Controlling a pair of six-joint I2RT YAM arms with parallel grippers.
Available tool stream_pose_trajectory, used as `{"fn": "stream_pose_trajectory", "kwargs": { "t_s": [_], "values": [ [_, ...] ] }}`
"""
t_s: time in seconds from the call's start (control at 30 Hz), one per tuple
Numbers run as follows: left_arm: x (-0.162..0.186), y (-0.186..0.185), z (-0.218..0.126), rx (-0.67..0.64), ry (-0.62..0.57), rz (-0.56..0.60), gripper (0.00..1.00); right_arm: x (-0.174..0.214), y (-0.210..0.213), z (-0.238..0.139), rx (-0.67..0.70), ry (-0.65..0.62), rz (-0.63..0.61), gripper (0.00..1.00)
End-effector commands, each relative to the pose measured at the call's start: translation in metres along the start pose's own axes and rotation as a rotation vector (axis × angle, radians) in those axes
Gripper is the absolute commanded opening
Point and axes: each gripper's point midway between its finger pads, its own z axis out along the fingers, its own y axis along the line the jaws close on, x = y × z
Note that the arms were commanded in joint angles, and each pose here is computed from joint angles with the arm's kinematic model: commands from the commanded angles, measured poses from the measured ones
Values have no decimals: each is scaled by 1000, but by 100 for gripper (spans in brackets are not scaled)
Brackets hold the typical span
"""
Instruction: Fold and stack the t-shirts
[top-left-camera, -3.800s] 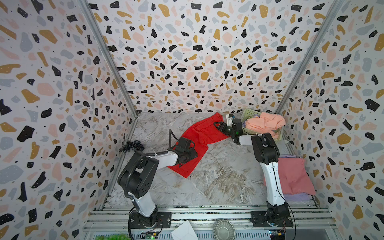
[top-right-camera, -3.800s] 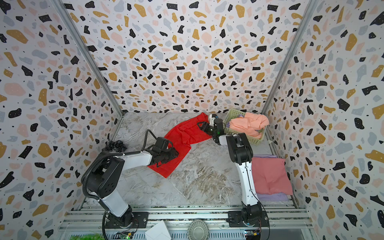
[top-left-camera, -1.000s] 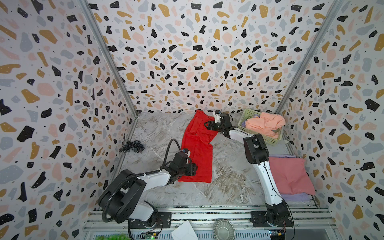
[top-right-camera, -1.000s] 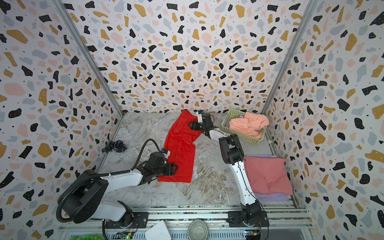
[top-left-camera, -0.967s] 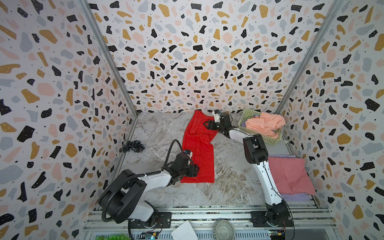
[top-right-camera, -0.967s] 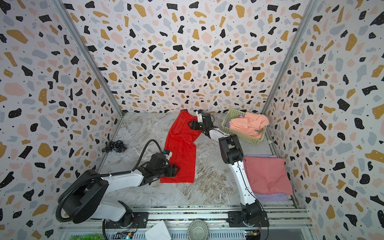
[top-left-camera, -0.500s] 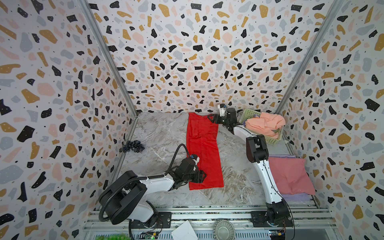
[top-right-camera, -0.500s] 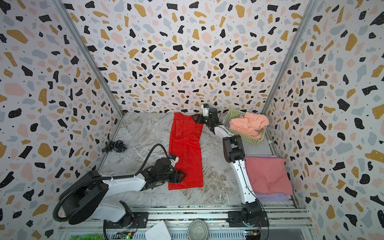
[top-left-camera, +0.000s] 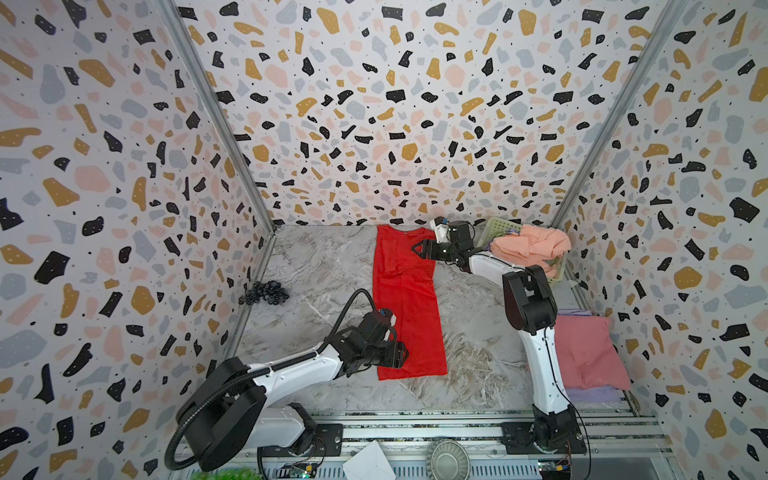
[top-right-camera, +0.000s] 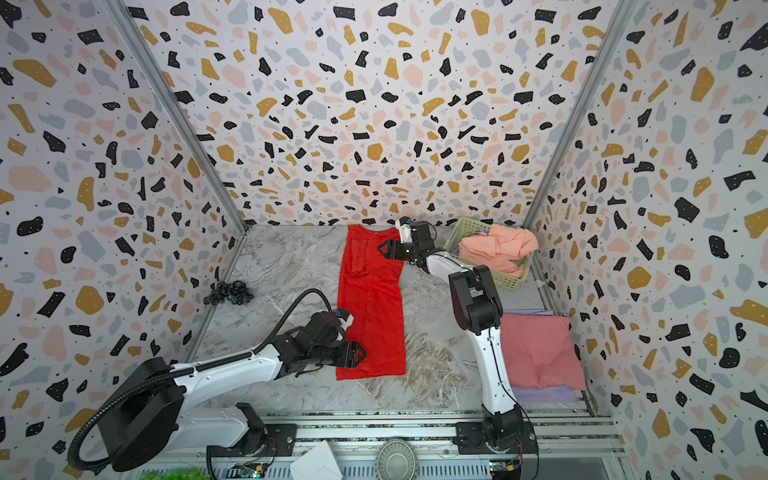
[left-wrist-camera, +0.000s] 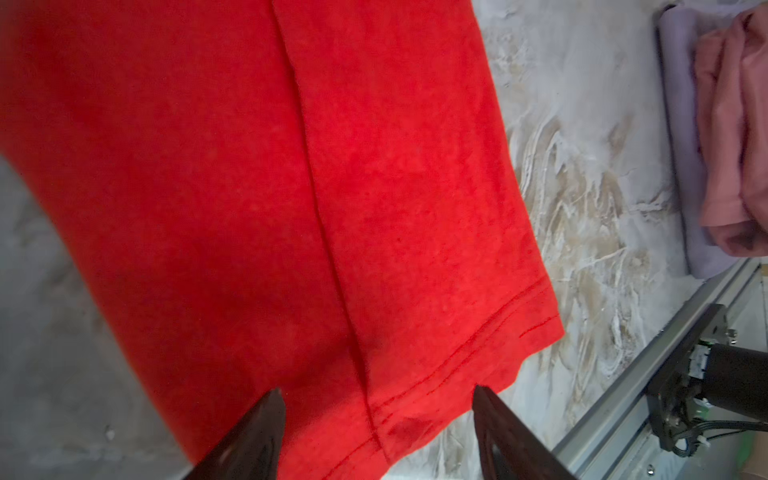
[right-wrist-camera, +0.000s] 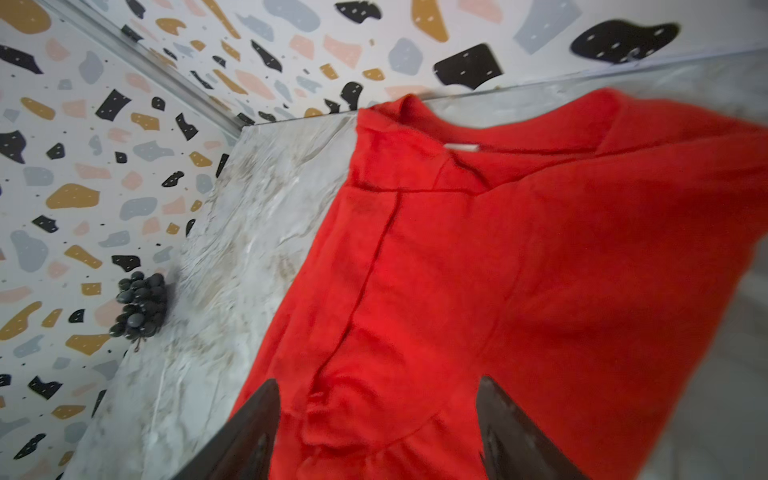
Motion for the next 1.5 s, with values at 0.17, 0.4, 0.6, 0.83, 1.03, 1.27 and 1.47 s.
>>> {"fn": "stream_pose_trajectory", "kwargs": {
  "t_s": [0.17,0.4,0.6,0.83,1.03,1.27,1.47],
  "values": [
    [-21,-25,5,104,-61,13,73,25,21,0,10,40,23,80],
    [6,-5,31,73,25,-31,73,39,5,19,37,62,43,89],
    [49,22,34,19,123,-82,73,39,-29,37,123,70,33,90],
    [61,41,36,-49,164,-99,73,21,-69,46,160,21,72,90],
    [7,8,17,12,42,-7,73,-17,-8,23,-50,-77,-119,90],
    [-39,-24,-39,105,-154,-5,71,-33,39,-52,38,-45,-127,89],
    [2,24,-36,-17,-38,-156,65,75,61,-121,72,181,-49,84]
  ]
}}
